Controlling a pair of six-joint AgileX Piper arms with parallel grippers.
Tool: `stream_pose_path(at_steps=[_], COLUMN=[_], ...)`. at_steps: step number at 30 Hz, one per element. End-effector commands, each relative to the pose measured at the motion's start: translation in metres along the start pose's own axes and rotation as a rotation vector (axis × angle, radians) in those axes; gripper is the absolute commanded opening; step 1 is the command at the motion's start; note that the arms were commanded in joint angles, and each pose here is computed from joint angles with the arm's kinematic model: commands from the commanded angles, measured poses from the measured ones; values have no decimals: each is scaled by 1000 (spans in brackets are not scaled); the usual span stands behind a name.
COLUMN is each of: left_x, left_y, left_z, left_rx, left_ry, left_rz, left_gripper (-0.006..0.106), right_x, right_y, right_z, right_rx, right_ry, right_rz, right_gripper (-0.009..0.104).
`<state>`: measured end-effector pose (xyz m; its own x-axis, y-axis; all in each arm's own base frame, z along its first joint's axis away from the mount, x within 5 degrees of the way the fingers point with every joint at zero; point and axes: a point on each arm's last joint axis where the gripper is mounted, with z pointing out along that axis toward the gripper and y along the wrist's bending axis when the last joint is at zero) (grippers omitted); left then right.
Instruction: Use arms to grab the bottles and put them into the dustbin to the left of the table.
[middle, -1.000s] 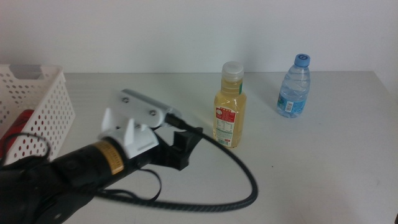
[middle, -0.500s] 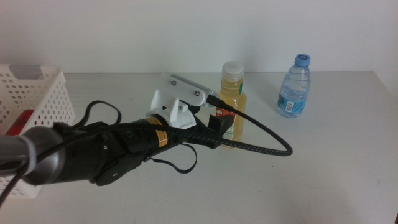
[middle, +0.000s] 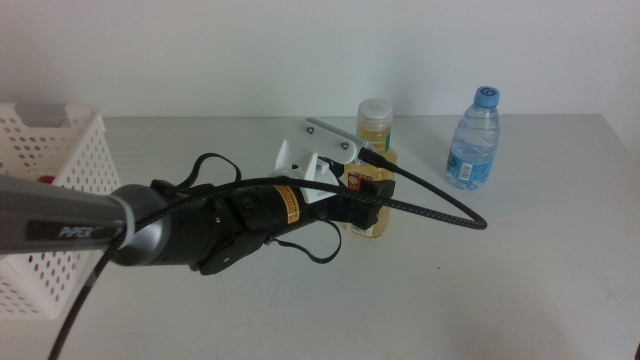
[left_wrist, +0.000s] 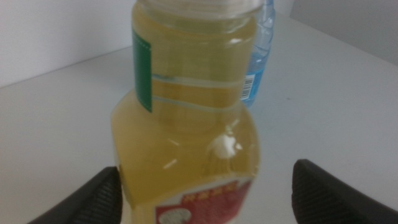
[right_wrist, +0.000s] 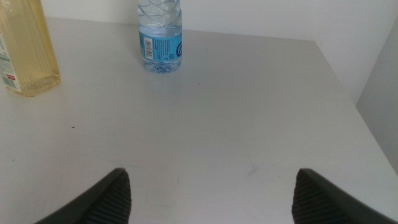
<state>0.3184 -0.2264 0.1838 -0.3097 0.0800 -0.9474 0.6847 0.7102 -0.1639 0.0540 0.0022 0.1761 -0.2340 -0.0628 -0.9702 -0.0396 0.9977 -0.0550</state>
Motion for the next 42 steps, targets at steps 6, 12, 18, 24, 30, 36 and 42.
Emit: stream_pose_path(at_steps=[6,12,18,24,30,36,42], left_x=[-27,-22,-17,-17,-19,-29,-63], left_y=[-3,3,7,10,10,1,-4], left_z=[18,41,54,54,53,46,15], left_rx=[41,41,41,20,25,91,7], left_ry=[-138,-137,-141,-154,-175,-139,-6], left_rz=[-6,-5,7,29,-31,-107,-26], left_gripper=[93,93,93,75,28,-2,-2], right_x=[-11,-11,-11,-11,-11,-11,-11], right_y=[-2,-2,-2,-2,-2,-2,-2], right_z=[-3,-3,-3,-3,-3,-3,-3], right_rx=[21,21,21,21,21,21,21], right_ry=[-107,-107,-107,-107,-107,-107,-107], right_rz=[-16,-16,-16,-16,-16,-16,-16], right_gripper=[66,66,66,66,66,66,66])
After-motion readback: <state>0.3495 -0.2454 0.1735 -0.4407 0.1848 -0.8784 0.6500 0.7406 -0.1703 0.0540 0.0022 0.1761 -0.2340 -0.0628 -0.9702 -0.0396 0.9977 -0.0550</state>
